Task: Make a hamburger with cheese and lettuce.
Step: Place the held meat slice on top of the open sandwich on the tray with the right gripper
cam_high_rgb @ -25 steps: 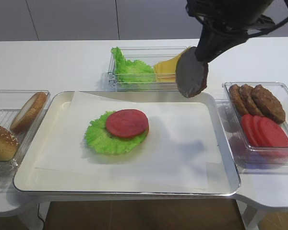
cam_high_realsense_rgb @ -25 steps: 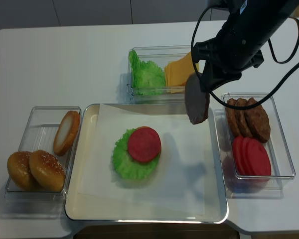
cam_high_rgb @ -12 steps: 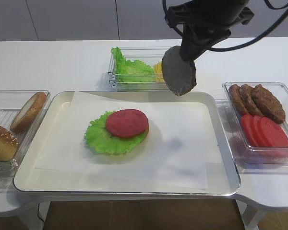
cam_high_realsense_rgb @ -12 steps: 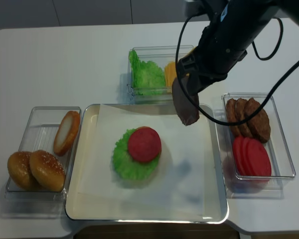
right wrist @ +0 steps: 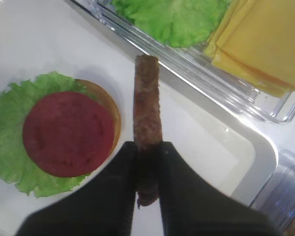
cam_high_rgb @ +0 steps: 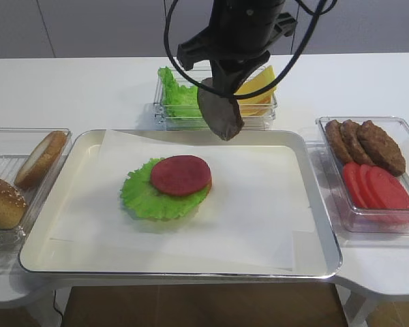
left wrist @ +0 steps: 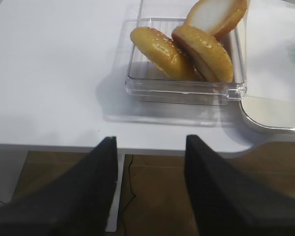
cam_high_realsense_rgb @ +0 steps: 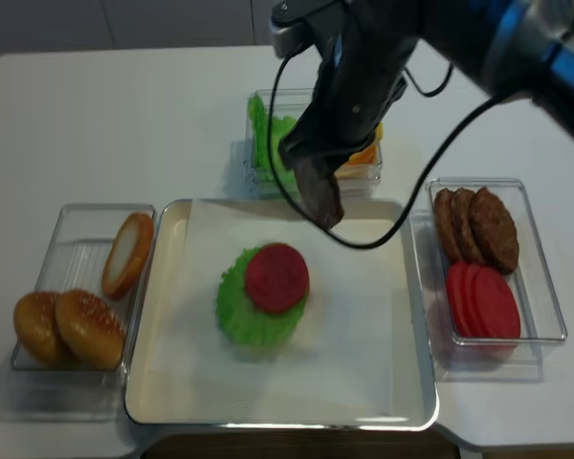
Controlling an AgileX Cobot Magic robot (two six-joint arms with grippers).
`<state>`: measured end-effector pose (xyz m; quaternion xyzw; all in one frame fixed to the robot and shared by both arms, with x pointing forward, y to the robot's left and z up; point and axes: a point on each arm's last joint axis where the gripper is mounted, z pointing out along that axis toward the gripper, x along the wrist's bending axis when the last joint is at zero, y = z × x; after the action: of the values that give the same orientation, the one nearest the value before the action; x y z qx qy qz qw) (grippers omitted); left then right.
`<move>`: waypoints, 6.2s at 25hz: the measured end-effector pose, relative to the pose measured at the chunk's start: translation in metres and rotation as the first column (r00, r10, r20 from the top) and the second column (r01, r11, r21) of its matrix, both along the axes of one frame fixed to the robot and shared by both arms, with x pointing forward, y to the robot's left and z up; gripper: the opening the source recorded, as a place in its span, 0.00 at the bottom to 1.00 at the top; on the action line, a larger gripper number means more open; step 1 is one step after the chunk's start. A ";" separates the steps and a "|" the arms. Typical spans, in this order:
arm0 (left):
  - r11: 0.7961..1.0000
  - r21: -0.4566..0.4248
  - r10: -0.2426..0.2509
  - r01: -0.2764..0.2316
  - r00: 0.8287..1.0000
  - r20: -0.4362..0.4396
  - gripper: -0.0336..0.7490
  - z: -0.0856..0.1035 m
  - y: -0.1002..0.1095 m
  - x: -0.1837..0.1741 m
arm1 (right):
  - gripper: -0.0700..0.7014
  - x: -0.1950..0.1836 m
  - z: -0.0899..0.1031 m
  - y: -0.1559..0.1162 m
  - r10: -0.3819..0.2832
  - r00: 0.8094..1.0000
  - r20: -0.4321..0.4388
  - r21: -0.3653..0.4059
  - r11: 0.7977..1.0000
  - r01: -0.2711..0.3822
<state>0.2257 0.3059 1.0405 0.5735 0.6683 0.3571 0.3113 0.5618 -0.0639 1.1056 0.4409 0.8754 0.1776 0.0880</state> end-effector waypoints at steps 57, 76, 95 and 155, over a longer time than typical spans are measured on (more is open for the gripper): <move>1.000 0.000 0.000 0.000 1.000 0.000 0.47 0.000 0.000 0.000 | 0.23 -0.030 -0.022 0.063 0.109 0.989 0.097 -0.217 0.972 -0.086; 1.000 0.000 0.000 0.000 1.000 0.000 0.47 0.000 0.000 0.000 | 0.23 -0.033 -0.039 0.060 0.178 0.983 0.049 -0.278 0.947 -0.158; 1.000 0.000 0.000 0.000 1.000 0.000 0.47 0.000 0.000 0.000 | 0.23 -0.036 -0.023 0.053 0.187 0.978 0.093 -0.276 0.948 -0.155; 1.000 0.000 0.000 0.000 1.000 0.000 0.47 0.000 0.000 0.000 | 0.23 -0.056 -0.043 0.082 0.225 0.974 -0.030 -0.188 0.956 -0.227</move>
<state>0.2257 0.3059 1.0405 0.5735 0.6683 0.3571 0.3113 0.5058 0.0177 1.0623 0.3284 0.9333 0.1004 0.1052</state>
